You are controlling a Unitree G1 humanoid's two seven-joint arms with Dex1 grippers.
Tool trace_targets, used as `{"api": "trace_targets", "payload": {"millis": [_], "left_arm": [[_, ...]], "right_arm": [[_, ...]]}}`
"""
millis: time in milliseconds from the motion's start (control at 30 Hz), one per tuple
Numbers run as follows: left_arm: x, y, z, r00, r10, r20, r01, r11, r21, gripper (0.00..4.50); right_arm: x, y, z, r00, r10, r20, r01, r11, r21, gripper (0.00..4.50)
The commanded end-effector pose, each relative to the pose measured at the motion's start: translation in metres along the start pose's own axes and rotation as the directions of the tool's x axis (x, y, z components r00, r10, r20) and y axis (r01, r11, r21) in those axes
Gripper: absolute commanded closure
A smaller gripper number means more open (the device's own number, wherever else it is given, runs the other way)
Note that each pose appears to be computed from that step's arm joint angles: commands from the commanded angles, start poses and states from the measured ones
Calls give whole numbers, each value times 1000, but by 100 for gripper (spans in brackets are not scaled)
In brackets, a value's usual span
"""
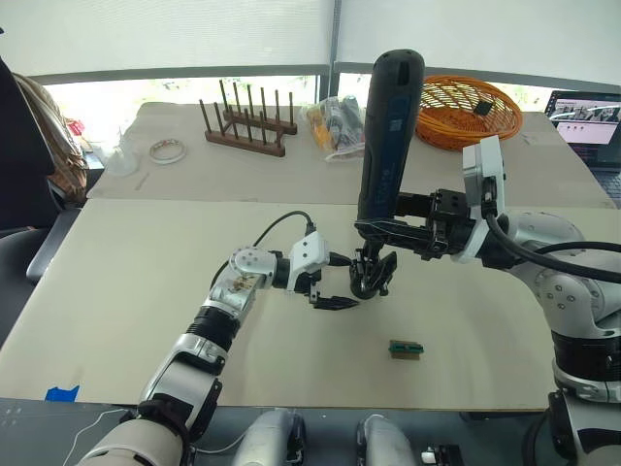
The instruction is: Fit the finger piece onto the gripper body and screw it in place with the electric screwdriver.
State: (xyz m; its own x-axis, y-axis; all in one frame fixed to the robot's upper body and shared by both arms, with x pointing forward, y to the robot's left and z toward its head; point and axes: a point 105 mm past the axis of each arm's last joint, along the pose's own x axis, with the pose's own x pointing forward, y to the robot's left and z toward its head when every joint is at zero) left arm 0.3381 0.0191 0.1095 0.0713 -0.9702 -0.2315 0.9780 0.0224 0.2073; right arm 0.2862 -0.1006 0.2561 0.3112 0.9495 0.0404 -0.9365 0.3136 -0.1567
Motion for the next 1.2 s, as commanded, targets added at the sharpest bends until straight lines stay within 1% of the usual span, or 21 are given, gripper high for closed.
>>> {"api": "trace_targets", "payload": {"millis": [33, 567, 1200], "left_arm": [[2, 0, 11, 1000, -10, 26, 8, 999, 53, 0], [2, -1, 12, 1000, -12, 26, 11, 998, 57, 0], [3, 0, 12, 1000, -12, 27, 10, 998, 56, 0]], "right_arm": [[-3, 1, 25, 998, 1, 60, 5, 994, -106, 255], [-3, 1, 30, 996, -4, 84, 11, 996, -92, 255], [-5, 1, 27, 998, -11, 60, 16, 997, -75, 255]]}}
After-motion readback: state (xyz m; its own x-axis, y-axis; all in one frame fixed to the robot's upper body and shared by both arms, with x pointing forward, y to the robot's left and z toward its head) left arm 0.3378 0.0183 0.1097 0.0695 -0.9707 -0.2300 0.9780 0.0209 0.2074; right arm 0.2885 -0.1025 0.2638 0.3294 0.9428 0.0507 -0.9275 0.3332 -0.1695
